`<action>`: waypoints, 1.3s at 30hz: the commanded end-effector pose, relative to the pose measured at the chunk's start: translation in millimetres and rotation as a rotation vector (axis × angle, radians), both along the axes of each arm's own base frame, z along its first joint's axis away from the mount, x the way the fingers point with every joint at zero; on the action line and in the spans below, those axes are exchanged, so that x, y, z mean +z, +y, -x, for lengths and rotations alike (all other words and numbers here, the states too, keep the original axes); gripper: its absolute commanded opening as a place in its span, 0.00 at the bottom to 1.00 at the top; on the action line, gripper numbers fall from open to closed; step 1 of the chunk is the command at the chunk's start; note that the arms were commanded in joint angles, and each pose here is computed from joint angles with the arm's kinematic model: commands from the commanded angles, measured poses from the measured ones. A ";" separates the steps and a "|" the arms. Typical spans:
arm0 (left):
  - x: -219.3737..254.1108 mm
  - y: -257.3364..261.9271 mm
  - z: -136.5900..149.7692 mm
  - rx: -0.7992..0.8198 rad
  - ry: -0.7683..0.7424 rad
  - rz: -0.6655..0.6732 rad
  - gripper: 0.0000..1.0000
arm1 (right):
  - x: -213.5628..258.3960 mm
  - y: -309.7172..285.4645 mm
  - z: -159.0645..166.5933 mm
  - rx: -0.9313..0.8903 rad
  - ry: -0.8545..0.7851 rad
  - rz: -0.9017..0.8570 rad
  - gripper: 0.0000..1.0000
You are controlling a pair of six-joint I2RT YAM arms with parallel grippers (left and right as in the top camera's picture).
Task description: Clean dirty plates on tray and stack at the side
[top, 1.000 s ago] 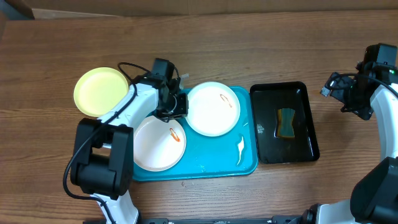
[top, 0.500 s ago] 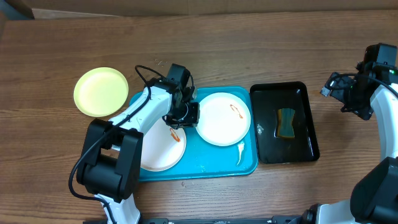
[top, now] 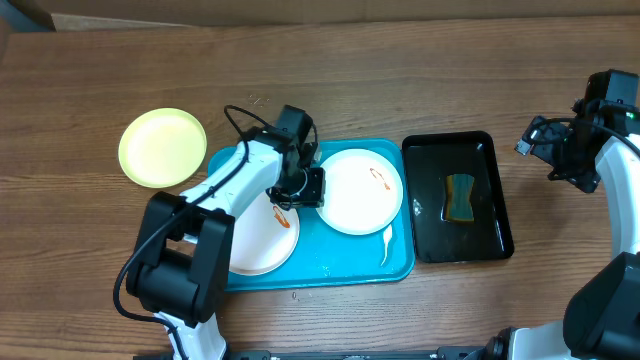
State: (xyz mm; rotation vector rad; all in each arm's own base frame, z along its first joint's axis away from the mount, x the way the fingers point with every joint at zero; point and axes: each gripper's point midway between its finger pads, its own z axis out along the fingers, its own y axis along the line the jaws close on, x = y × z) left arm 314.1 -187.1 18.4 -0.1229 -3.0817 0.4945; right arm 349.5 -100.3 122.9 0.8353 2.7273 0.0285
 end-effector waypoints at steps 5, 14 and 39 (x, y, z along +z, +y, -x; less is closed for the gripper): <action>-2.8 -6.7 -8.4 0.023 -0.066 -0.087 0.31 | 8.5 -0.5 -1.6 -0.004 -0.027 0.002 1.00; -4.6 3.5 -14.9 0.031 -0.104 -0.154 0.15 | 22.8 18.3 -34.7 0.053 -0.186 -0.108 1.00; -4.8 16.1 -23.3 -0.022 -0.162 -0.231 0.11 | -9.2 131.2 49.2 0.301 0.231 -0.024 0.77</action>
